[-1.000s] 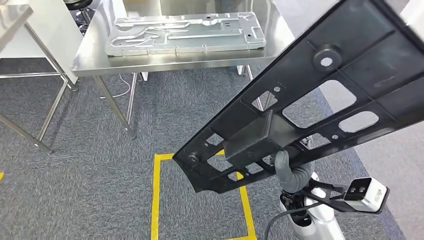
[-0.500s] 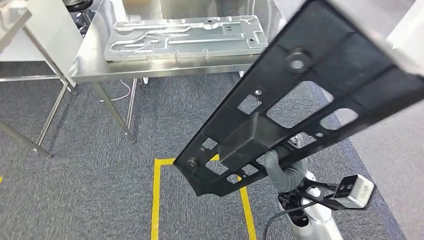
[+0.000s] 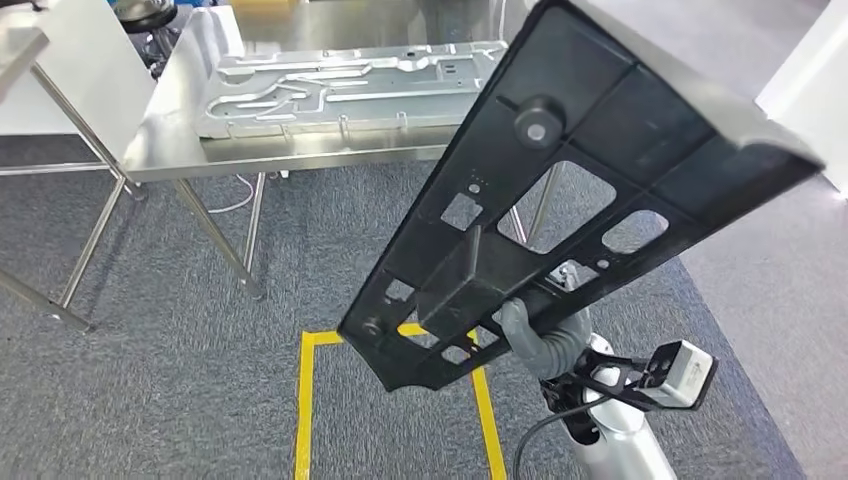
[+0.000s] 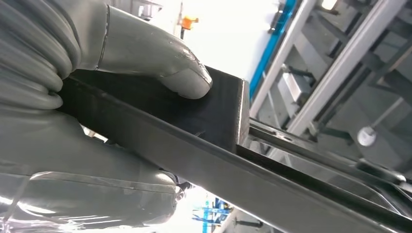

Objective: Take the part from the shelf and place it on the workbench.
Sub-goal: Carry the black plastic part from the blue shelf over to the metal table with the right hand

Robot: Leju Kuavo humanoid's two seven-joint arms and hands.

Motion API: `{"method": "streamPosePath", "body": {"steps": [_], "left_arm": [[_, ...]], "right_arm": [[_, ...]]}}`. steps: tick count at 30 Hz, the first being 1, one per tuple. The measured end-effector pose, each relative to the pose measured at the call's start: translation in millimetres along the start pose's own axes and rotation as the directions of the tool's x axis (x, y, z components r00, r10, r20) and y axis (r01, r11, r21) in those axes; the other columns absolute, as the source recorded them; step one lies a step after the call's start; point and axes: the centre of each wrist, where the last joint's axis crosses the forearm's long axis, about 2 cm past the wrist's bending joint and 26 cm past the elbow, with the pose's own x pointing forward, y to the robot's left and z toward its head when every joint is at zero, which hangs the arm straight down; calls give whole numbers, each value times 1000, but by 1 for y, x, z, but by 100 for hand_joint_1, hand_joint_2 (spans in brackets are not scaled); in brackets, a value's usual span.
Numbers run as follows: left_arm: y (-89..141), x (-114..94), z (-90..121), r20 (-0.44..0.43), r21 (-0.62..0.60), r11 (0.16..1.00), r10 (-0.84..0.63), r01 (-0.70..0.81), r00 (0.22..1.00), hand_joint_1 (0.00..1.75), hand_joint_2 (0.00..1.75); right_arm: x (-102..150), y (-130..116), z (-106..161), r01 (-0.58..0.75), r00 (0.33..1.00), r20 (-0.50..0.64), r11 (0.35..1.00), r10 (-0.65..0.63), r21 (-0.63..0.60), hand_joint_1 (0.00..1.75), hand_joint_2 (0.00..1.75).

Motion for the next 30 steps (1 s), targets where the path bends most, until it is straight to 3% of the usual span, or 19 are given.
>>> {"method": "streamPosePath", "body": {"steps": [7, 20, 30], "left_arm": [[-1, -1, 0, 3, -12, 1000, 11, -11, 1000, 0, 175], [-3, 2, -1, 8, -23, 1000, 20, -19, 1000, 0, 175], [-1, -1, 1, -1, -20, 1000, 15, -15, 1000, 0, 175]], "right_arm": [[7, 1, -16, -30, 1000, 6, 999, 30, 26, 175, 175], [4, 16, -16, 45, 999, -6, 994, -44, 95, 175, 175], [5, 25, -14, 32, 999, -18, 996, -31, 84, 175, 175]]}}
